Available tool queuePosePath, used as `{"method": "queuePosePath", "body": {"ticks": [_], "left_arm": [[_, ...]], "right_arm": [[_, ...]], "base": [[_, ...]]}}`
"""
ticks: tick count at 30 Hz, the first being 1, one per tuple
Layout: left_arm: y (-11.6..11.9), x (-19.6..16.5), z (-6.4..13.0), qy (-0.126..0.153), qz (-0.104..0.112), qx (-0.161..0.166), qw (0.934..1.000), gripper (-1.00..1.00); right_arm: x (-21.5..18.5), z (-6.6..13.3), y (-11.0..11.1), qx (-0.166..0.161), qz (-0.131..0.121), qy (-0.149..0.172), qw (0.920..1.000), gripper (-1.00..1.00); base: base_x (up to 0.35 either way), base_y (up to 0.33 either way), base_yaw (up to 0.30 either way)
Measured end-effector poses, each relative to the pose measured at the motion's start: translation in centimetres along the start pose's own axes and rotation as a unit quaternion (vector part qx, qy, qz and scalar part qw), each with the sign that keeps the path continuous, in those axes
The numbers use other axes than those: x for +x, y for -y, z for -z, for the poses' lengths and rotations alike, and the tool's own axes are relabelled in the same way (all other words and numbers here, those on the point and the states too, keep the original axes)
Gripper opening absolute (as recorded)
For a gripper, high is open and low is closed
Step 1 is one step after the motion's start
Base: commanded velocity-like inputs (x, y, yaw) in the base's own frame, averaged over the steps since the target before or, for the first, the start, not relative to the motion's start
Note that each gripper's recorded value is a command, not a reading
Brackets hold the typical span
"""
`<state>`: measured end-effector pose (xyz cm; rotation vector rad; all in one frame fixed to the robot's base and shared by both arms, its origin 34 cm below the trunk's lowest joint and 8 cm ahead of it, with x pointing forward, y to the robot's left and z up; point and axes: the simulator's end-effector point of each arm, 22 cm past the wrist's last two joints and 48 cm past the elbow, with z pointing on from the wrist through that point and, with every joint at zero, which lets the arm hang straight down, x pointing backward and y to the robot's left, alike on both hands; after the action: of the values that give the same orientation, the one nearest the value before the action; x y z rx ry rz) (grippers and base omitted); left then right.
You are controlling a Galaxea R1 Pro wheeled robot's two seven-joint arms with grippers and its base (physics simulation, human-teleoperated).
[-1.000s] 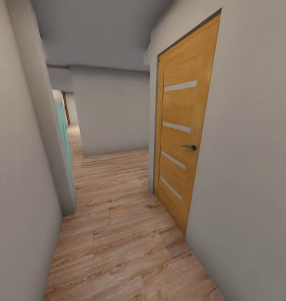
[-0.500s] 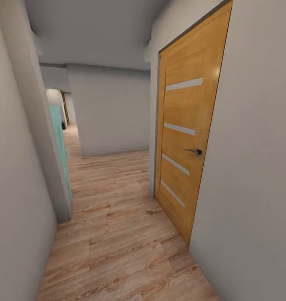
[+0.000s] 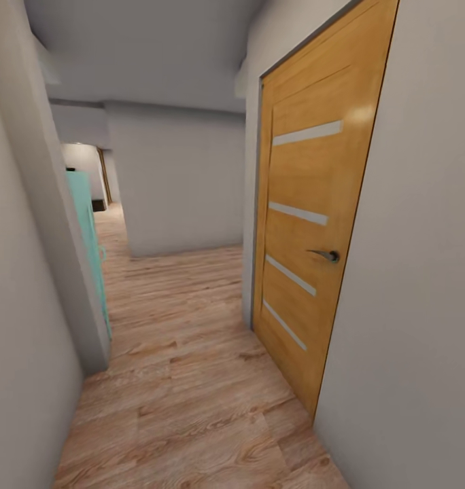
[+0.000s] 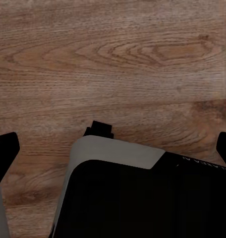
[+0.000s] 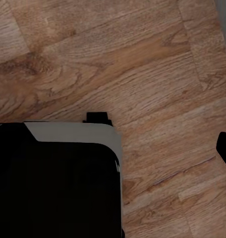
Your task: Move the two storage containers from the living room to the garage. In the garage, place one container on the floor and stack the other container on top of it (either order is fine).
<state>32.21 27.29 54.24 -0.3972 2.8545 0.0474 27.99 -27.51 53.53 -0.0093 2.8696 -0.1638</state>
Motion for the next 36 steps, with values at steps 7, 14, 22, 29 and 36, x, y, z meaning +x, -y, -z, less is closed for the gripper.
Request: {"method": "queuePosePath", "body": {"ticks": [7,14,22,29,36], "left_arm": [[0.02,0.01,0.0,0.0,0.0,0.0,1.0,1.0],[0.01,0.04,0.0,0.0,0.0,0.0,1.0,1.0],[0.05,0.02,0.0,0.0,0.0,0.001,1.0,1.0],[0.11,0.03,0.01,0.0,0.0,0.001,1.0,1.0],[0.11,0.05,0.01,0.0,0.0,0.001,1.0,1.0]], "right_arm": [[-0.03,-0.01,0.13,0.001,0.002,0.001,1.0,1.0],[-0.05,-0.02,0.28,0.002,0.003,0.001,1.0,1.0],[-0.05,-0.02,0.33,0.003,0.003,0.001,1.0,1.0],[-0.07,-0.02,0.33,0.003,0.002,0.002,1.0,1.0],[-0.08,-0.02,0.27,0.003,0.002,0.002,1.0,1.0]], "base": [[0.32,0.0,0.069],[0.321,0.0,0.251],[0.321,0.0,0.267],[0.321,0.0,0.268],[0.321,0.0,0.268]]}}
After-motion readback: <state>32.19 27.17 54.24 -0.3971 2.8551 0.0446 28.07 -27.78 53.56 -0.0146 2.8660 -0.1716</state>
